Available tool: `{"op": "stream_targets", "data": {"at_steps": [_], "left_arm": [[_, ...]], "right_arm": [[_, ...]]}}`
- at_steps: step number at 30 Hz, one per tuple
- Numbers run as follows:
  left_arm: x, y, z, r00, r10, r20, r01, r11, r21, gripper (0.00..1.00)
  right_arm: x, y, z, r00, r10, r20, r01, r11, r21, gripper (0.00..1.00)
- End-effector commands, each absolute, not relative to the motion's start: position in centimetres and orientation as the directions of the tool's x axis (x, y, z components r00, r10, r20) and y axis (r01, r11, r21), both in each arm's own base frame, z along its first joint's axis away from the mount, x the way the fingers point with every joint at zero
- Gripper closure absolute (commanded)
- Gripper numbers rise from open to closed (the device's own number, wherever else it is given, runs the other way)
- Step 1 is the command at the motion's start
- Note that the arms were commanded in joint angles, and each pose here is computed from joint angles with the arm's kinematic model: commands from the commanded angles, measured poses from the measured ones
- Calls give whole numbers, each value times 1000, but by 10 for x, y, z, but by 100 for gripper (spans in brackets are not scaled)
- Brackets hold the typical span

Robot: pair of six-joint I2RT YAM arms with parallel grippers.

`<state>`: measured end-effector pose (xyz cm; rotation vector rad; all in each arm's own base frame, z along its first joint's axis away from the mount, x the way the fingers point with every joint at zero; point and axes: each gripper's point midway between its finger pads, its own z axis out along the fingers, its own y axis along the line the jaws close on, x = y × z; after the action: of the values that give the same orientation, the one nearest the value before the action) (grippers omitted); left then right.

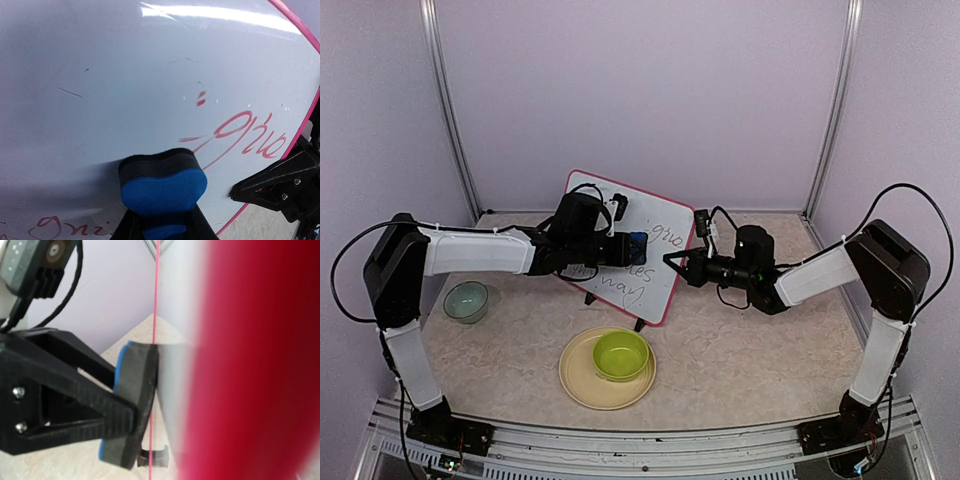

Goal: Erase the whiteboard
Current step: Erase the center of the whiteboard.

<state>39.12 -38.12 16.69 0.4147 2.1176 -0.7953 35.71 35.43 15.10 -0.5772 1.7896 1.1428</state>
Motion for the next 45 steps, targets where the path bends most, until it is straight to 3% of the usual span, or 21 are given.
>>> {"op": "stream_targets", "data": {"at_steps": [1, 7, 16, 28, 45], "left_arm": [[397, -386, 156, -642, 67, -764, 515, 775, -365, 96], [414, -395, 189, -599, 58, -799, 530, 777, -341, 96], [405, -385, 168, -629, 60, -775, 507, 788, -350, 96], [450, -380, 239, -539, -27, -842, 501, 793, -346, 95], [394, -370, 127, -671, 130, -730, 473, 834, -285, 95]], "right_arm": [[246, 341, -5, -657, -429, -620, -752, 417, 509, 100], [247, 340, -5, -656, -431, -620, -754, 423, 503, 100], [247, 341, -5, -654, -431, -622, -755, 420, 504, 100], [248, 341, -8, -657, -435, -616, -753, 424, 504, 100], [248, 341, -10, -661, -437, -609, -749, 426, 507, 100]]}}
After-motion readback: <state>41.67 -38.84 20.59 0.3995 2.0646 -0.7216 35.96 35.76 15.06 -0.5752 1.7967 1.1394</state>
